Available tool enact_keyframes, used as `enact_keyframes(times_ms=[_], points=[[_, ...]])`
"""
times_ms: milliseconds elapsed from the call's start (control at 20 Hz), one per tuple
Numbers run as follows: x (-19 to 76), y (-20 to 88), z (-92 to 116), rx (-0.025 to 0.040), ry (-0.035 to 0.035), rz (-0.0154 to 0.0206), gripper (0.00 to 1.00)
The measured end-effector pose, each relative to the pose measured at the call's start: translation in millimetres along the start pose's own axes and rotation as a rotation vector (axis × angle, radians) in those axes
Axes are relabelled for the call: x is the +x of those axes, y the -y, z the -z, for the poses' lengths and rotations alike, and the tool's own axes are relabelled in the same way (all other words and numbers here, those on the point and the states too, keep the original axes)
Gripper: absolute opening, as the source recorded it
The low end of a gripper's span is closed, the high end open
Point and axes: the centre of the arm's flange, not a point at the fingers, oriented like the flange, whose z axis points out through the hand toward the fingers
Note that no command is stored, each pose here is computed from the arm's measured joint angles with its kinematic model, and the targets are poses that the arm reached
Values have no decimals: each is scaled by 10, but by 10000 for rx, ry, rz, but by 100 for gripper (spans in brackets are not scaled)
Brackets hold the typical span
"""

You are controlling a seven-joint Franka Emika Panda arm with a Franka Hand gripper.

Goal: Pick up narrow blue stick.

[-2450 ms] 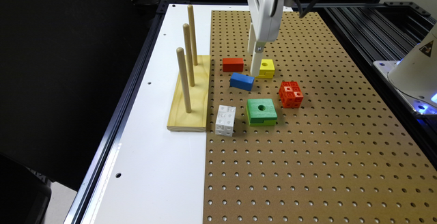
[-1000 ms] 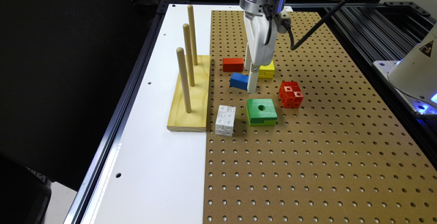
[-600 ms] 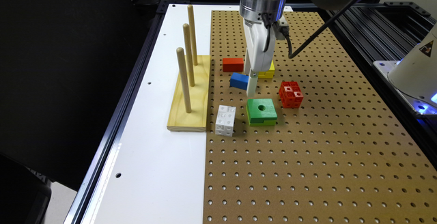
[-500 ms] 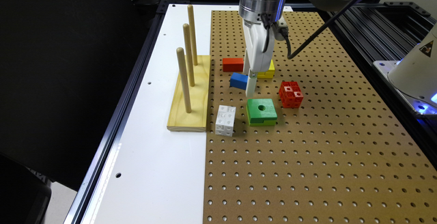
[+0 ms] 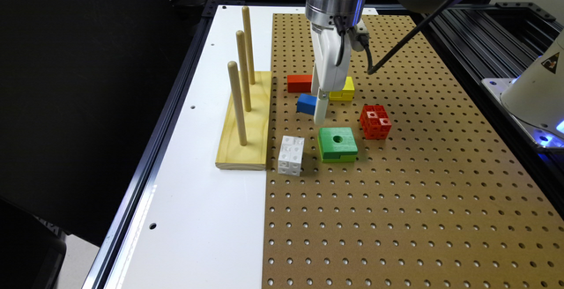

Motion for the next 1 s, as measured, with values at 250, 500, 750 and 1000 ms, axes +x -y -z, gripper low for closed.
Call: enact_keyframes(times_ms=[250, 500, 750, 1000], points=[[51, 45, -165, 53, -31, -18, 100], [118, 105, -163, 120, -87, -33, 100], [135, 118, -165, 136, -102, -41, 0], [135, 118, -165, 136, -102, -41, 0]])
